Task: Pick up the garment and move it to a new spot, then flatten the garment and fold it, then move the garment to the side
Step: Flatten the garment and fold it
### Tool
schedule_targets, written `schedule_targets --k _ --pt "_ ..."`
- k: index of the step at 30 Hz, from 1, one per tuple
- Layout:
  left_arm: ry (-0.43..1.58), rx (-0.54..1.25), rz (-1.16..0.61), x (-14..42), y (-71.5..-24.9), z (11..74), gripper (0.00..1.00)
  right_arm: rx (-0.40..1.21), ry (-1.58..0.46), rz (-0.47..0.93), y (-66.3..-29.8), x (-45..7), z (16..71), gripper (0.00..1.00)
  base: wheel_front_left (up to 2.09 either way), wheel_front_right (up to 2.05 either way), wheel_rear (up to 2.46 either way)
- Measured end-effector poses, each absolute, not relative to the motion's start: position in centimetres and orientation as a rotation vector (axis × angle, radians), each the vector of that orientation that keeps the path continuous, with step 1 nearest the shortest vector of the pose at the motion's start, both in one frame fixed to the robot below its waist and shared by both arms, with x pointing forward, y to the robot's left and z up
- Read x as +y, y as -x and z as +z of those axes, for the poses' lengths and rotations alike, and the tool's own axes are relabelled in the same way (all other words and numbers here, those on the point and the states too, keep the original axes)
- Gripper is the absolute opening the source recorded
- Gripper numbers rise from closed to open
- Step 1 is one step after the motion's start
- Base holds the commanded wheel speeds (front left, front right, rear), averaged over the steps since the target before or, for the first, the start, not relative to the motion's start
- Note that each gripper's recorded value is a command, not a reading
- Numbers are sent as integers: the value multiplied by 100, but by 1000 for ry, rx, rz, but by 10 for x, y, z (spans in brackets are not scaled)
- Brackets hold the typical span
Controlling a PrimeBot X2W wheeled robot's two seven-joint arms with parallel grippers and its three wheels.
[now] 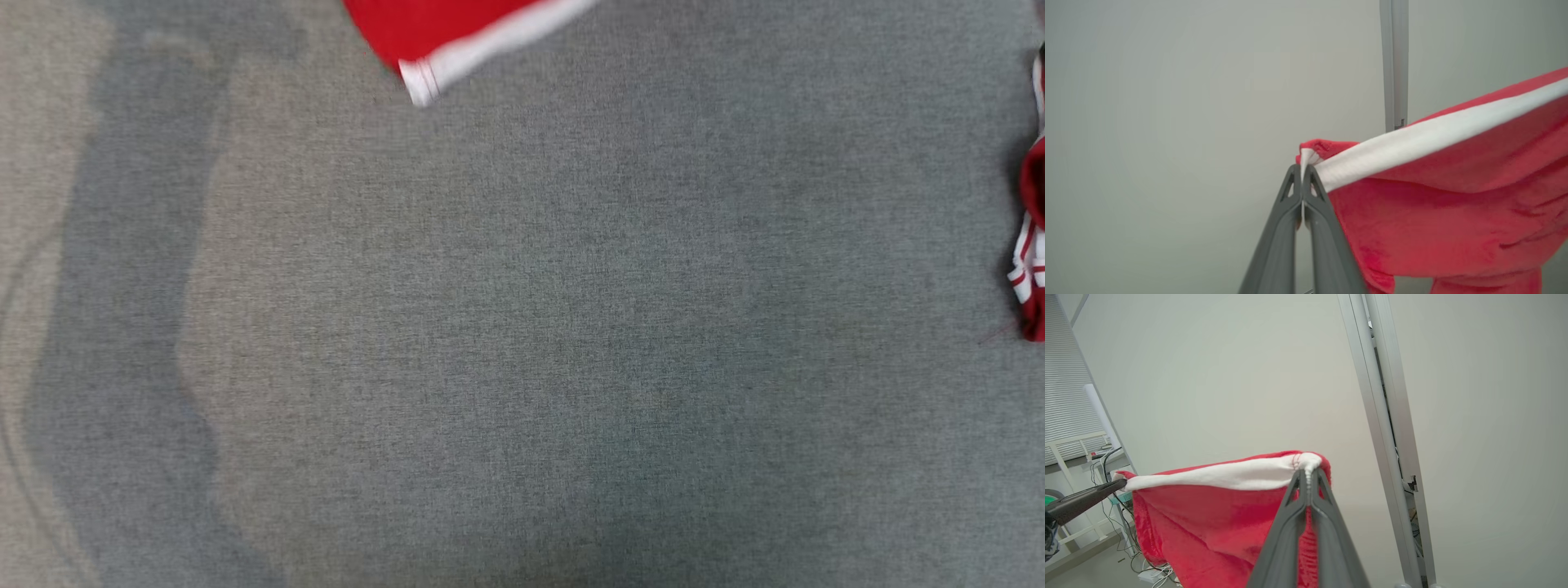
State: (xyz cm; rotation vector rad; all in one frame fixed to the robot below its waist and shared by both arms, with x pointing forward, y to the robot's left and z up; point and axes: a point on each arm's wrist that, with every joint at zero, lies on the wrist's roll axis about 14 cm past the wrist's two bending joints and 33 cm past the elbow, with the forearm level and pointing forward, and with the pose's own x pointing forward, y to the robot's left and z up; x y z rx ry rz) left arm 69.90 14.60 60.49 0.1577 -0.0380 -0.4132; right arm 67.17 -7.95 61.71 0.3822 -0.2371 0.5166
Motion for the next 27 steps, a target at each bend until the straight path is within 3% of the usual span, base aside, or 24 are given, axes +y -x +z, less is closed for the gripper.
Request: schedule_targets --k 6,13,19,27 --pt "-140 -139 -377 148 -723 634 0 -323 -385 500 -691 -80 642 0 0 0 0" --pt "-169 -99 -412 138 -717 619 0 -276 -361 528 -686 -66 625 0 0 0 0" --pt "-161 73 -448 143 -682 562 0 -140 -338 537 -658 -67 578 0 0 0 0" --pt "-92 284 -464 157 -608 526 0 1 -341 578 -592 -62 551 0 0 0 0"
